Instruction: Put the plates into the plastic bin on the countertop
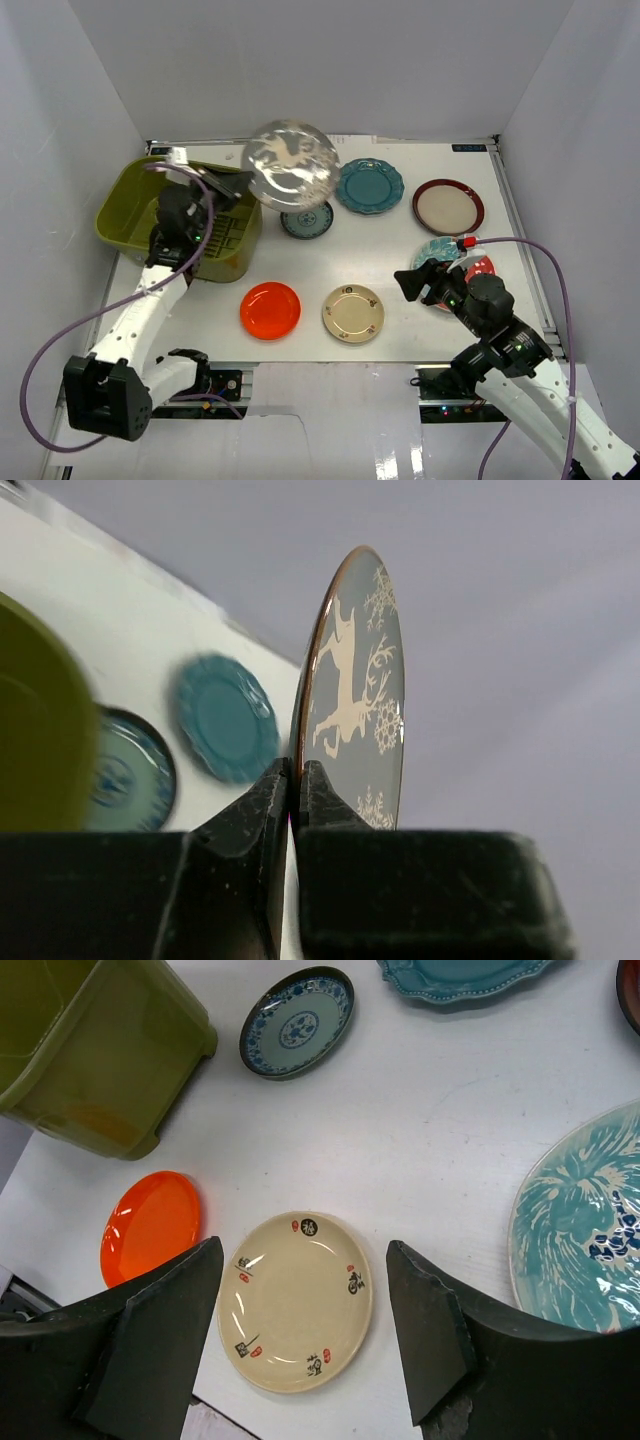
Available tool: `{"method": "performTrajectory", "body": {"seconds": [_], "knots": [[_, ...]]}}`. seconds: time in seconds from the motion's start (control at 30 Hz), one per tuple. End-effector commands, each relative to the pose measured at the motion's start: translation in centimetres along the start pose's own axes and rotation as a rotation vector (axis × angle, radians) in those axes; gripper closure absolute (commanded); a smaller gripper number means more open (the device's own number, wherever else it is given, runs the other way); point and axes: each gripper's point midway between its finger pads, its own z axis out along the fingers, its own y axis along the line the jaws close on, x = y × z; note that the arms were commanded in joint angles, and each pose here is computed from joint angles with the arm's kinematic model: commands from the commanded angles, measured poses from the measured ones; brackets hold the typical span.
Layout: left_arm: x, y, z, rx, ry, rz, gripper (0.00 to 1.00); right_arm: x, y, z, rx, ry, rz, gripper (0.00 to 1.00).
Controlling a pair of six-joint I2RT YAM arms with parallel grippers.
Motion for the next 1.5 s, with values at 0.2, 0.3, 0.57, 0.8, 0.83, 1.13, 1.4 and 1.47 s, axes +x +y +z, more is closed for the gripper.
{"method": "performTrajectory", "body": {"seconds": [0.2, 0.3, 0.57, 0.8, 0.83, 1.13, 1.4, 1.47], "knots": [[-16.4, 6.3, -8.9, -0.238, -0.37, -0.05, 1.0, -1.5, 1.3, -0.7, -0.055, -0.028, -0.037, 0.27], [-16.6, 10.0, -11.0, -0.391, -0.399, -0.042, 1.0, -1.1, 1.1, -0.6, -0.056, -0.017, -0.053, 0.27], [-15.4, 16.4, -12.3, -0.613, -0.4, -0.056, 1.0, 1.0, 1.8, 0.1, -0.113, 0.06, -0.045, 0.27], [-14.3, 20.0, -12.2, -0.707, -0.355, -0.062, 1.0, 2.2, 2.3, 1.1, -0.152, 0.089, -0.033, 0.27], [-14.0, 20.7, -12.0, -0.722, -0.333, -0.064, 1.0, 2.4, 2.3, 1.4, -0.156, 0.096, -0.033, 0.26], [-13.4, 21.7, -11.2, -0.715, -0.27, -0.033, 0.17, 5.9, 1.1, 3.9, -0.12, 0.202, -0.012, 0.25], [-15.7, 17.3, -10.9, -0.635, -0.342, 0.044, 0.02, 3.8, -0.3, 7.5, 0.018, 0.113, 0.055, 0.26], [-15.7, 16.0, -10.3, -0.612, -0.338, 0.084, 0.02, 3.2, -0.9, 8.8, 0.08, 0.106, 0.072, 0.29]]}}
